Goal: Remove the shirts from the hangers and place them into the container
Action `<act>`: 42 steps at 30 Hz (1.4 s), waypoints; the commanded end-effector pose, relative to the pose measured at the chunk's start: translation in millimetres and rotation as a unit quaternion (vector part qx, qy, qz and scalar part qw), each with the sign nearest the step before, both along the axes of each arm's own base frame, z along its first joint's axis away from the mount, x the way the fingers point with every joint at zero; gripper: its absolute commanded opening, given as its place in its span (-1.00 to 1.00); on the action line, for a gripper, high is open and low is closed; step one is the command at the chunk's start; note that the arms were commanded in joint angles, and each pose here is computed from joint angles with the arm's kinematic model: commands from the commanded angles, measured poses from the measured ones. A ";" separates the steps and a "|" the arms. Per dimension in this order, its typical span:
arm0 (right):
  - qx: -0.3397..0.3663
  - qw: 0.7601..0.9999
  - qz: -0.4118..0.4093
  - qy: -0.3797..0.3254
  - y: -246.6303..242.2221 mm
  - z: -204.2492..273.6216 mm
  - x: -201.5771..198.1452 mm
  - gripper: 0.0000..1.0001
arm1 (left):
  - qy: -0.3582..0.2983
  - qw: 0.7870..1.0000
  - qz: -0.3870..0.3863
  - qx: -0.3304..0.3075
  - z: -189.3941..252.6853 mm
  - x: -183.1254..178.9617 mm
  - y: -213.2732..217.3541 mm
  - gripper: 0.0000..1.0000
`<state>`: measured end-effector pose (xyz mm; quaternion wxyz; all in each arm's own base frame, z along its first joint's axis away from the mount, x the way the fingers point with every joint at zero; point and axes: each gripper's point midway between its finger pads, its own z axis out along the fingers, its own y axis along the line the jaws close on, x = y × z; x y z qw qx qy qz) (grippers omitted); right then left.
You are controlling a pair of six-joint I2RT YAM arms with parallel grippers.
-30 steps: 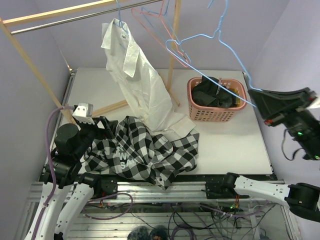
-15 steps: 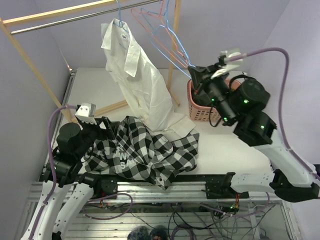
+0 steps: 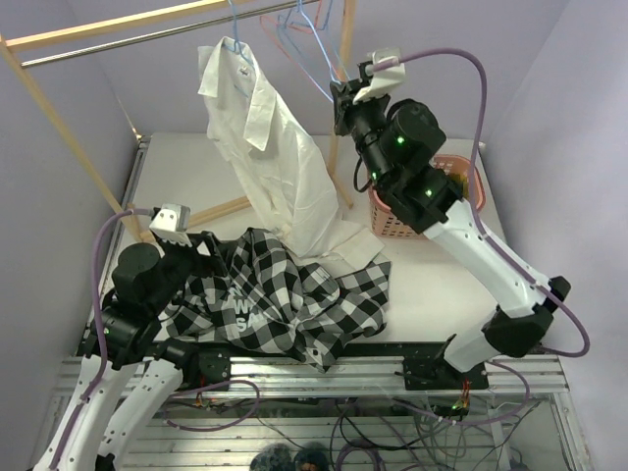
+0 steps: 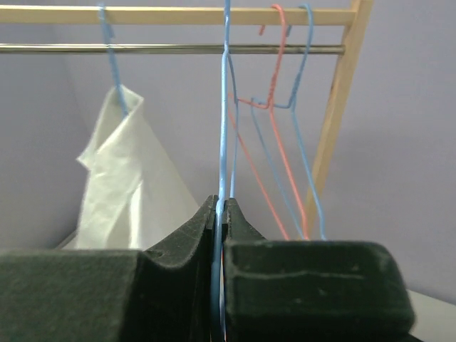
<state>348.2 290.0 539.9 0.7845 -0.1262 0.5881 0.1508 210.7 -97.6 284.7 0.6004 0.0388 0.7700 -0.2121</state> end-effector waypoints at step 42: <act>0.010 0.895 0.223 0.386 -42.7 -307.6 -131.1 0.33 | 0.023 1.000 -0.018 0.006 -10.0 0.2 -10.9 0.82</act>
